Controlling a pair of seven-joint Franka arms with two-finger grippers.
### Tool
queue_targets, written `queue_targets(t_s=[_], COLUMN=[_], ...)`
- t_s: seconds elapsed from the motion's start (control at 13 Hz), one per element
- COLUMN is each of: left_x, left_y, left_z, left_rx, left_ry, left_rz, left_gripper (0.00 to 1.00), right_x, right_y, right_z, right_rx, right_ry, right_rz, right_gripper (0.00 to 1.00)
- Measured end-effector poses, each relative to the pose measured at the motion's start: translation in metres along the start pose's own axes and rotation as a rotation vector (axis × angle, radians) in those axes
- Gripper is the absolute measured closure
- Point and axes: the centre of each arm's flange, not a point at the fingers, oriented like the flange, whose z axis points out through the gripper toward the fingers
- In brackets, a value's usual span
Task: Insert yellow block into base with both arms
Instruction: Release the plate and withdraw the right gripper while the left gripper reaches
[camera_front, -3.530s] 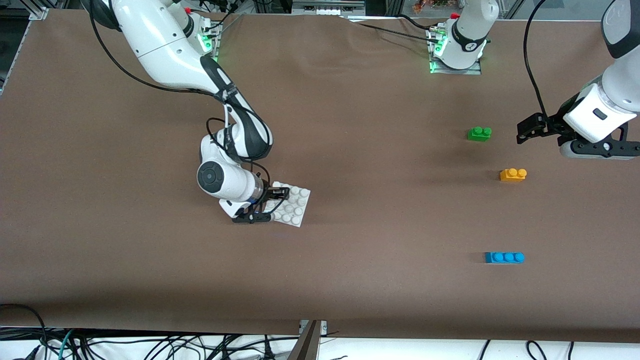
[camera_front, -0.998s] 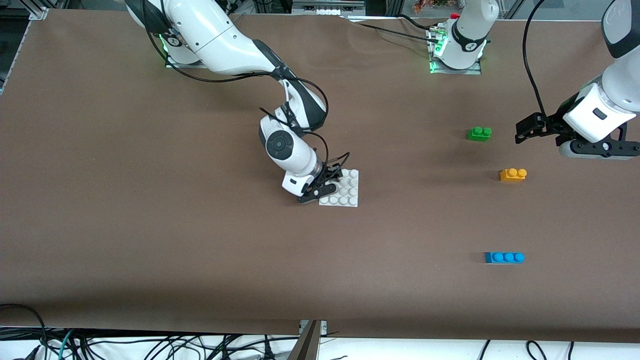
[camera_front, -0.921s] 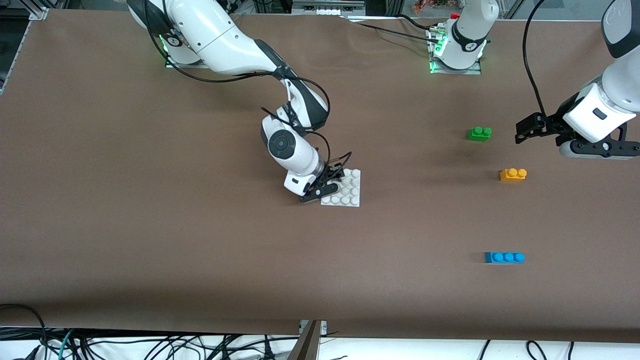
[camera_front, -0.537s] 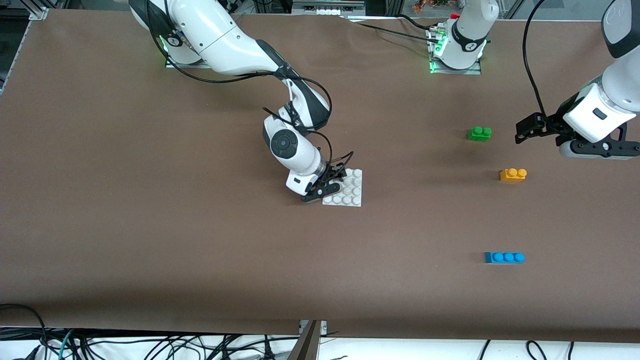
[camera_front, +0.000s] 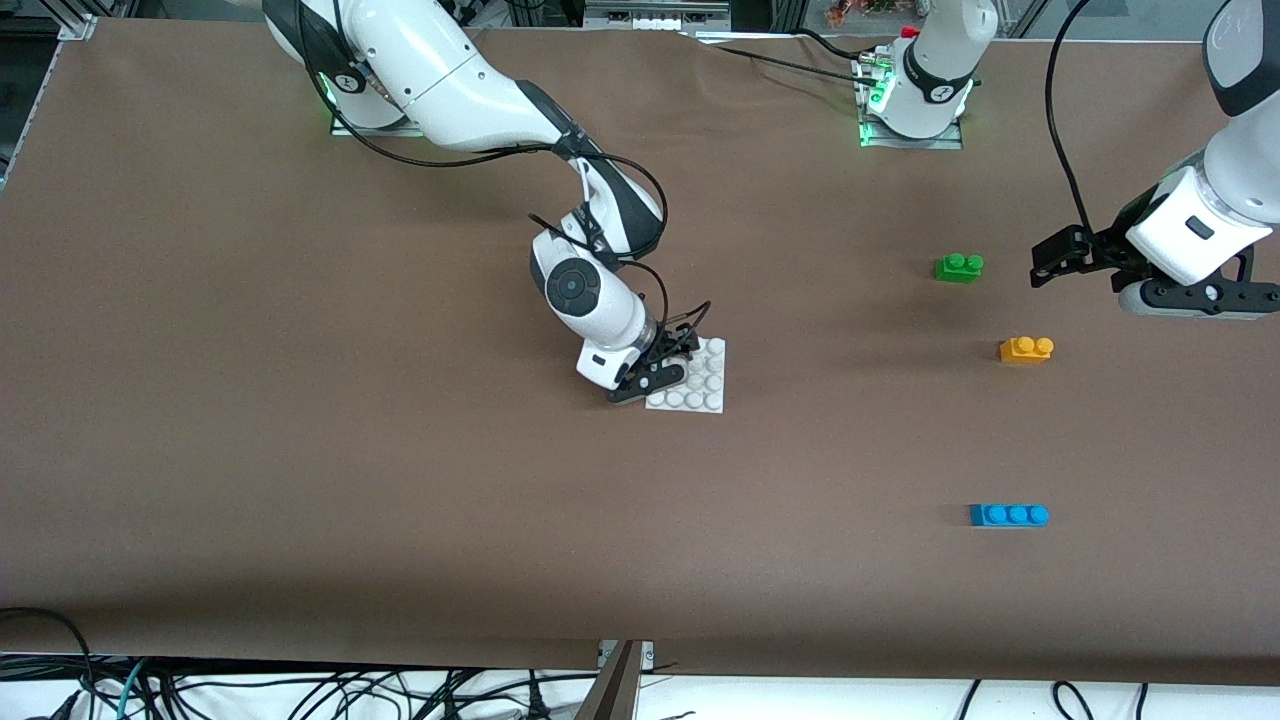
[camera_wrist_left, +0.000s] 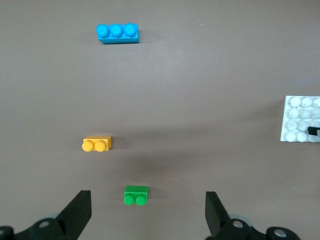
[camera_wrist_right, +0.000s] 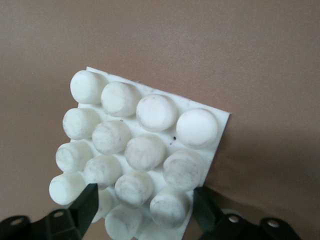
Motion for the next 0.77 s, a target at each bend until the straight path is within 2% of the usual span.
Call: queue_targets(t_s=[0.54, 0.77], left_x=[0.0, 0.0], left_y=[0.001, 0.001], left_z=[0.0, 0.0], left_rx=[0.0, 0.0], left_ry=[0.0, 0.0], left_rz=[0.001, 0.002], left_gripper=[0.0, 0.0], right_x=[0.015, 0.024], right_y=[0.011, 0.021], right_z=[-0.014, -0.036], right_rx=[-0.003, -0.021], right_ry=[0.017, -0.034], right_rz=[0.017, 0.01], right_gripper=[0.01, 0.0])
